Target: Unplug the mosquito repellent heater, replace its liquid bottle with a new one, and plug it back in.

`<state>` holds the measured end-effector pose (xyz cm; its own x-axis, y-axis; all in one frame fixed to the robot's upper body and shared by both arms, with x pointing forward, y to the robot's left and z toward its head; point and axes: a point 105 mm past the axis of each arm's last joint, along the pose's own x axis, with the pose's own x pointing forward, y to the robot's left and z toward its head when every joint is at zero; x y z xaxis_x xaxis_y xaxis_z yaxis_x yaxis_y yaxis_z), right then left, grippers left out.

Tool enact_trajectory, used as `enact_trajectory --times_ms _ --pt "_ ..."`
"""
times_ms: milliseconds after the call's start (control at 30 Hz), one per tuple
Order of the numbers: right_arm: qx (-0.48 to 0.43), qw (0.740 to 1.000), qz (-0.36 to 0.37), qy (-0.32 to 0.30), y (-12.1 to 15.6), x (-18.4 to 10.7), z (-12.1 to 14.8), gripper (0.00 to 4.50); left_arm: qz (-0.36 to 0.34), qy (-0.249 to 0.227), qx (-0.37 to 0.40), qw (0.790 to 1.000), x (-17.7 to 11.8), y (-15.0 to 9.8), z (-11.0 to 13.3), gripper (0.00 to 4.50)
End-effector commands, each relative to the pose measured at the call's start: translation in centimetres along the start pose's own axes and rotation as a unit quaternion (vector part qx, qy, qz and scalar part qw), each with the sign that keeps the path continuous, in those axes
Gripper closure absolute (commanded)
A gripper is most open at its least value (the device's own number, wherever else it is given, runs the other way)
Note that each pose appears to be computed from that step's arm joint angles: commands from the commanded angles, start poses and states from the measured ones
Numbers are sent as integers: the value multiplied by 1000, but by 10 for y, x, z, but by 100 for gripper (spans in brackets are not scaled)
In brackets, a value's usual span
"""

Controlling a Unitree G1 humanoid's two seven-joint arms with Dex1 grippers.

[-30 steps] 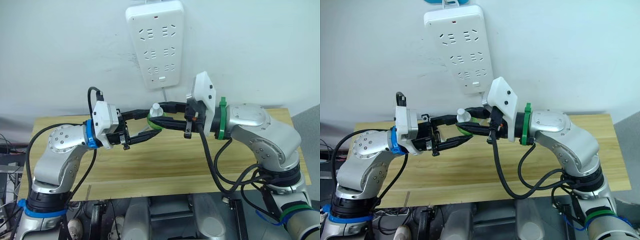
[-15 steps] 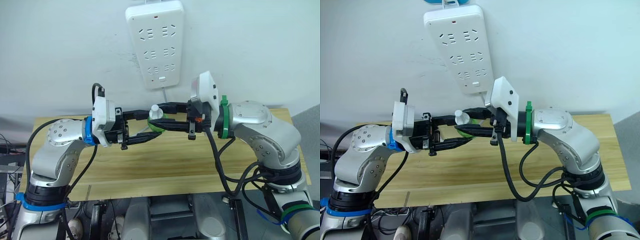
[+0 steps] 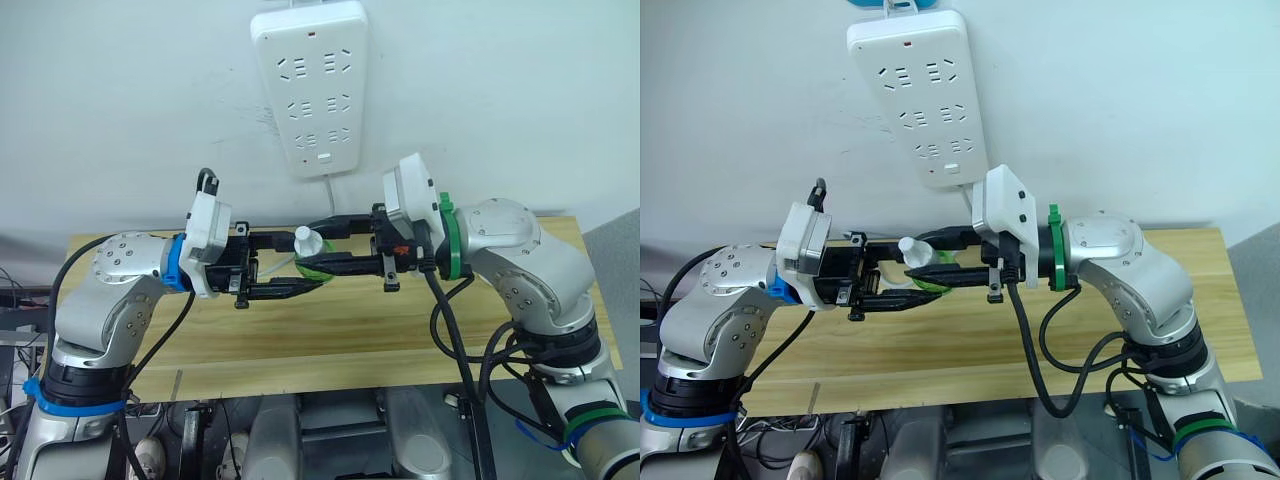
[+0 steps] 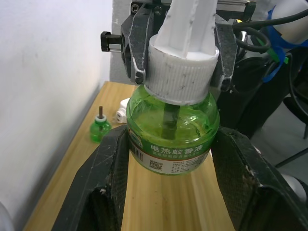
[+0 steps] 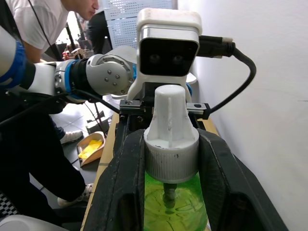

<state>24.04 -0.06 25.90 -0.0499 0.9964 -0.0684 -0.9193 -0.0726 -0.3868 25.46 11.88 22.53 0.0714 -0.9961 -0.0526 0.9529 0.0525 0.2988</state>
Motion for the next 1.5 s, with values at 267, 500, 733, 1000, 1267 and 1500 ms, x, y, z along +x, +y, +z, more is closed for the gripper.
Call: enact_trajectory --times_ms 267,500,733,1000,1267,1500 --pt "-50 986 153 -40 44 16 18 335 -31 -13 -11 999 1 -1 9 231" --pt "-57 985 158 -43 43 19 19 335 -29 -16 -1 999 2 1 11 231" --pt "-50 989 133 -29 35 17 16 335 17 -34 58 998 -1 10 14 231" --pt "-41 994 94 -32 26 15 18 109 68 -29 88 993 -7 14 9 231" --pt "-33 999 34 -11 16 9 16 35 129 -32 112 985 -9 17 8 231" --pt "-20 999 -29 20 5 4 11 35 183 -43 132 973 -7 17 8 231"
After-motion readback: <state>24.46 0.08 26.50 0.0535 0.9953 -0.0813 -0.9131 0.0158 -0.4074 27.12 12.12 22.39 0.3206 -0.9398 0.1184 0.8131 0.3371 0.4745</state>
